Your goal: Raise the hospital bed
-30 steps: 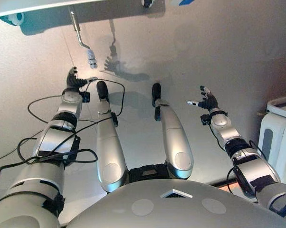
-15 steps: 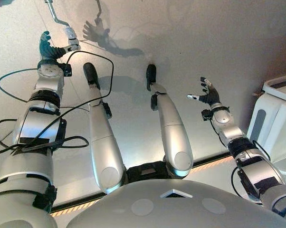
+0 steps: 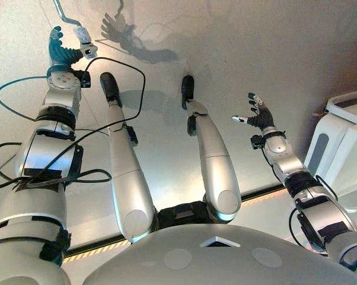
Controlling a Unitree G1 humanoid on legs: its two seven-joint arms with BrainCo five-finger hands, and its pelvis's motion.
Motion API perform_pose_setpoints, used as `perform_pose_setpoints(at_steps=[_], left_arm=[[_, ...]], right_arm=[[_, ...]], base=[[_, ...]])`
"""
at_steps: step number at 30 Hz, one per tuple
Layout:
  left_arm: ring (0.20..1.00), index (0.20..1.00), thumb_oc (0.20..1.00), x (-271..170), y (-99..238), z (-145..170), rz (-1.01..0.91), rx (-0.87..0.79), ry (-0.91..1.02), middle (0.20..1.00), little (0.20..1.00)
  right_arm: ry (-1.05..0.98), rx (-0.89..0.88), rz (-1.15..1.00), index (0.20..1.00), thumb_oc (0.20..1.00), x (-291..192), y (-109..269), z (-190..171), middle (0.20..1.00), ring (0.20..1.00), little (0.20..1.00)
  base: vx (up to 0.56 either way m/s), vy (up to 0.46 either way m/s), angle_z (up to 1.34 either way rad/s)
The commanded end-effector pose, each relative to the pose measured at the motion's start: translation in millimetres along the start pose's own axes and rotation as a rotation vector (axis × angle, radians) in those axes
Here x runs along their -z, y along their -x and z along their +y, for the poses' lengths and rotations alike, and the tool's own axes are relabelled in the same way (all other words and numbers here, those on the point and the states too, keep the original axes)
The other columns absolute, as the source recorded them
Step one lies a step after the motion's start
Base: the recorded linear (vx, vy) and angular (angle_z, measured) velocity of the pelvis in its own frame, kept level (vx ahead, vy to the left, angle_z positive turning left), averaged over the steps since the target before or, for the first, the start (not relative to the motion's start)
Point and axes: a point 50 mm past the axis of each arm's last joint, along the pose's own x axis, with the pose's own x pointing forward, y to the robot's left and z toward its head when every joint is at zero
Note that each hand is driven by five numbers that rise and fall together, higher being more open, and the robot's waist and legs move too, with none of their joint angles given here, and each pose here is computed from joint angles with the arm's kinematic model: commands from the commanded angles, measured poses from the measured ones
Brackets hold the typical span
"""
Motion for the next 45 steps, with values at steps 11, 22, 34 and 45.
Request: perform_pose_setpoints(at_steps=[11, 22, 34, 45], left_arm=[[1.0, 1.0, 1.0, -15, -3, 4, -0.049, -0.002, 0.008, 1.0, 1.0], [1.0, 1.0, 1.0, -19, -7, 12, -0.031, -0.007, 0.013, 1.0, 1.0], [1.0, 1.0, 1.0, -8, -6, 8, 0.036, 0.017, 0.047, 1.0, 1.0], [1.0, 1.0, 1.0, 2, -6, 11, 0.099, 0.023, 0.056, 1.0, 1.0]], right_arm=[[0.043, -0.04, -0.018, 1.0, 1.0, 10, 18, -8, 1.0, 1.0, 1.0], [0.027, -0.049, -0.062, 1.0, 1.0, -1, 15, -9, 1.0, 1.0, 1.0], [0.031, -0.054, -0.069, 1.0, 1.0, -3, 15, -10, 1.0, 1.0, 1.0], [0.027, -0.056, -0.06, 1.0, 1.0, -3, 13, -11, 1.0, 1.0, 1.0]], base=[[0.0, 0.0, 0.0], [0.0, 0.0, 0.0], [0.0, 0.0, 0.0], [0.0, 0.0, 0.0]])
